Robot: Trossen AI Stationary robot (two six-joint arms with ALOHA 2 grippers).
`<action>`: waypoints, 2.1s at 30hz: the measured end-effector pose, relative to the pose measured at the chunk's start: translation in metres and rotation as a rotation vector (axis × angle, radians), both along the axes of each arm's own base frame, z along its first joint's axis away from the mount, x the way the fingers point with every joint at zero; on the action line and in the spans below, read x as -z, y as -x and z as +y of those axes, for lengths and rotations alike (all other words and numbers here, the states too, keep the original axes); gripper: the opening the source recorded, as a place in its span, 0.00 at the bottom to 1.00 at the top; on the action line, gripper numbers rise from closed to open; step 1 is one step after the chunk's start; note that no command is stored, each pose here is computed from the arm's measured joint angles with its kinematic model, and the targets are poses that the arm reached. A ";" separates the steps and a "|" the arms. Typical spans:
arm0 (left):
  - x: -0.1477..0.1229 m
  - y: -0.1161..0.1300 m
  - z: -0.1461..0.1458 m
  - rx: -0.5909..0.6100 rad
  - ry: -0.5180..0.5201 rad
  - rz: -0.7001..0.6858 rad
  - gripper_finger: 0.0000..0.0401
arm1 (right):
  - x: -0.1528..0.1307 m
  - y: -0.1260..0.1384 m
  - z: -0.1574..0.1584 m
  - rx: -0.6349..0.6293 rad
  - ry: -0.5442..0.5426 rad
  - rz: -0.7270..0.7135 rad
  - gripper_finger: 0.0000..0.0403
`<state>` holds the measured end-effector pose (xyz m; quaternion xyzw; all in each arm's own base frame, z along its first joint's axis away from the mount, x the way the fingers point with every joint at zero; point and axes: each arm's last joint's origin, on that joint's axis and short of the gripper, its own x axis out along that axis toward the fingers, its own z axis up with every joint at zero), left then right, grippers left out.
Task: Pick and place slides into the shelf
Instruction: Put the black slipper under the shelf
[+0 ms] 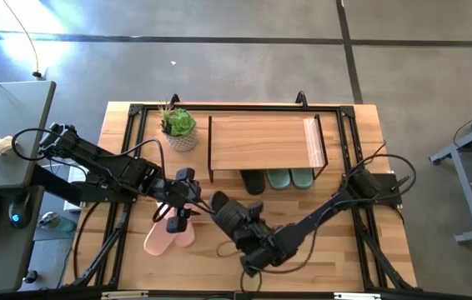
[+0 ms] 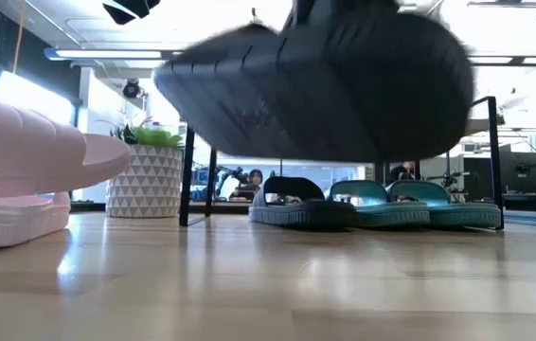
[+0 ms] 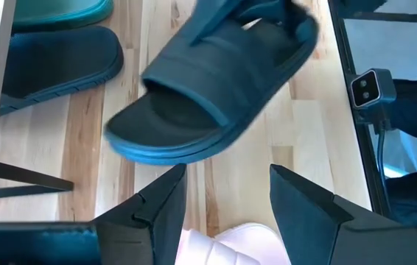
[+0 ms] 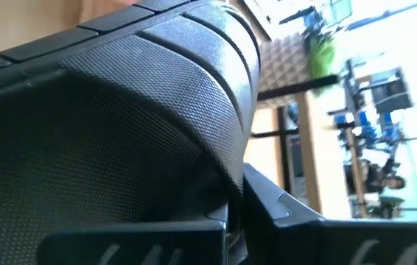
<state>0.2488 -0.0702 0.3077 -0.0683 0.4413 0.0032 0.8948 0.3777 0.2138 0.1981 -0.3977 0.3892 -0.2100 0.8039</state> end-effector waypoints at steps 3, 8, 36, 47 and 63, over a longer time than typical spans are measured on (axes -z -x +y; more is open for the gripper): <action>0.000 0.000 0.000 -0.012 0.009 0.001 0.44 | 0.010 -0.004 -0.014 0.022 -0.012 0.049 0.00; 0.000 0.002 -0.006 0.017 0.029 0.008 0.44 | 0.016 -0.011 -0.033 0.066 -0.034 0.070 0.00; 0.074 0.022 -0.077 0.031 0.100 -0.249 0.44 | 0.038 -0.039 -0.094 0.232 -0.201 0.102 0.00; 0.088 0.012 -0.084 0.046 0.076 -0.238 0.44 | 0.041 -0.042 -0.100 0.264 -0.200 0.081 0.02; 0.097 0.008 -0.087 0.061 0.086 -0.215 0.44 | 0.041 -0.041 -0.095 0.256 -0.207 0.080 0.30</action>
